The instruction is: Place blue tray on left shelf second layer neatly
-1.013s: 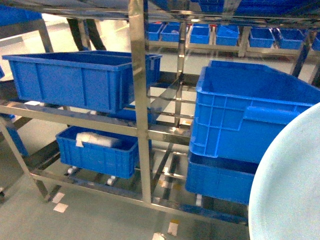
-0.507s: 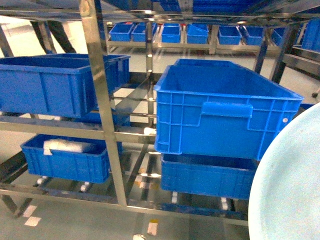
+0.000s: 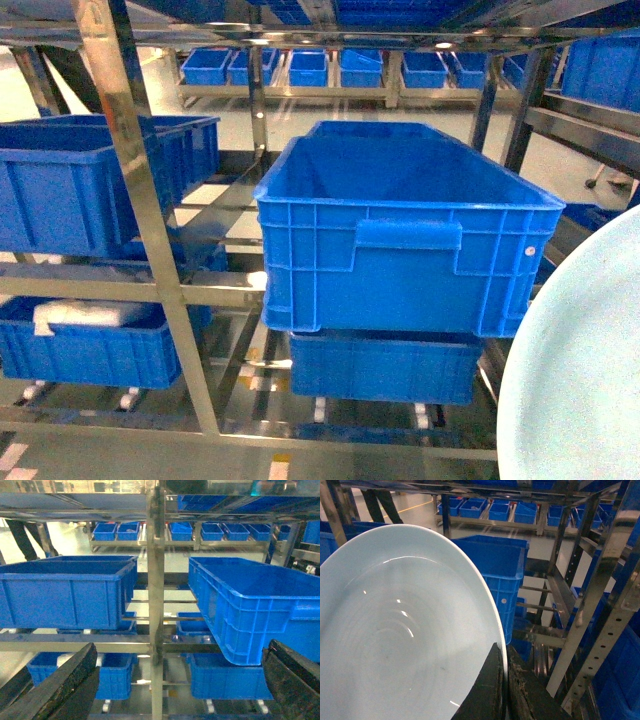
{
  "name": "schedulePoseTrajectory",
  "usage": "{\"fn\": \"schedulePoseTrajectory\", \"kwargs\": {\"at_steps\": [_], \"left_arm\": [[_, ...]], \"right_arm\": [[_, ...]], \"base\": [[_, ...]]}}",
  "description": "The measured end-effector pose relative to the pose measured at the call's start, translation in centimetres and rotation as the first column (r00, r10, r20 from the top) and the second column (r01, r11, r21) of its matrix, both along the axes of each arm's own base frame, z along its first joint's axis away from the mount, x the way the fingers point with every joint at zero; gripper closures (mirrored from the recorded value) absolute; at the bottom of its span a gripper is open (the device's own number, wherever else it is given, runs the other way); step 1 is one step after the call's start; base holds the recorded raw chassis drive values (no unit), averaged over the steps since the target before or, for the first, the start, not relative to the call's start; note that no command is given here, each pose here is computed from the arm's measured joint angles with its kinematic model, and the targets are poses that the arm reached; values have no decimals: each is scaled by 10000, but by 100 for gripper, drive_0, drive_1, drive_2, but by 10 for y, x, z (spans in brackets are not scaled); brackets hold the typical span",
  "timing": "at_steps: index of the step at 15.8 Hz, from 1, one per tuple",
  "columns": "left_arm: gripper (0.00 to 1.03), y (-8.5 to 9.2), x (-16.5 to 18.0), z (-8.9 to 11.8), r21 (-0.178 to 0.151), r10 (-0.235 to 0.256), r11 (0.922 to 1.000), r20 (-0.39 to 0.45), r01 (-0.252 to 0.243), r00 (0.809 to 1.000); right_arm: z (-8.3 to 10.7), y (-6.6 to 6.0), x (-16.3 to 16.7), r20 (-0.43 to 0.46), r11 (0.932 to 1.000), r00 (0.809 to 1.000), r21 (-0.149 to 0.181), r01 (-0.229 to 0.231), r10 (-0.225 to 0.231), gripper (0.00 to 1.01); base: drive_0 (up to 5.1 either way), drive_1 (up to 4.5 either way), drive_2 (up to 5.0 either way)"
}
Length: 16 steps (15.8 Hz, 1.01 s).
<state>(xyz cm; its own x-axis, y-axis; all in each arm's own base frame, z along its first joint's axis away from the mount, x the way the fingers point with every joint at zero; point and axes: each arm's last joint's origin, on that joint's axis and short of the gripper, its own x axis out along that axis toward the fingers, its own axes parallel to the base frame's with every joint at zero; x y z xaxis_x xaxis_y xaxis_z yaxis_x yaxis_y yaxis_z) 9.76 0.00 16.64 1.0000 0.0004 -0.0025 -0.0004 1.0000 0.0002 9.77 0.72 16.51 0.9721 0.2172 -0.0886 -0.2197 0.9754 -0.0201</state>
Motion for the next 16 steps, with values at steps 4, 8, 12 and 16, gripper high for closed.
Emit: {"fn": "schedulePoseTrajectory", "kwargs": {"at_steps": [4,8,12,16], "left_arm": [[5,0,0,0,0,23,10000,8,-23,10000],[5,0,0,0,4,0,10000,-31,0,10000],[5,0,0,0,4,-4,10000,-11,4,10000],[5,0,0,0,4,0,10000,-8,0,10000]], "right_arm": [[0,0,0,27,10000,10000,0,4,-4,99],[0,0,0,-8,10000,10000,0,4,-4,99],[0,0,0,0,10000,10000,0,0,0,99],[0,0,0,0,10000,10000,0,4,-4,99]], "base": [[2,428,-423],[-8,418,-435],[-11,233,-254],[0,0,0]]}}
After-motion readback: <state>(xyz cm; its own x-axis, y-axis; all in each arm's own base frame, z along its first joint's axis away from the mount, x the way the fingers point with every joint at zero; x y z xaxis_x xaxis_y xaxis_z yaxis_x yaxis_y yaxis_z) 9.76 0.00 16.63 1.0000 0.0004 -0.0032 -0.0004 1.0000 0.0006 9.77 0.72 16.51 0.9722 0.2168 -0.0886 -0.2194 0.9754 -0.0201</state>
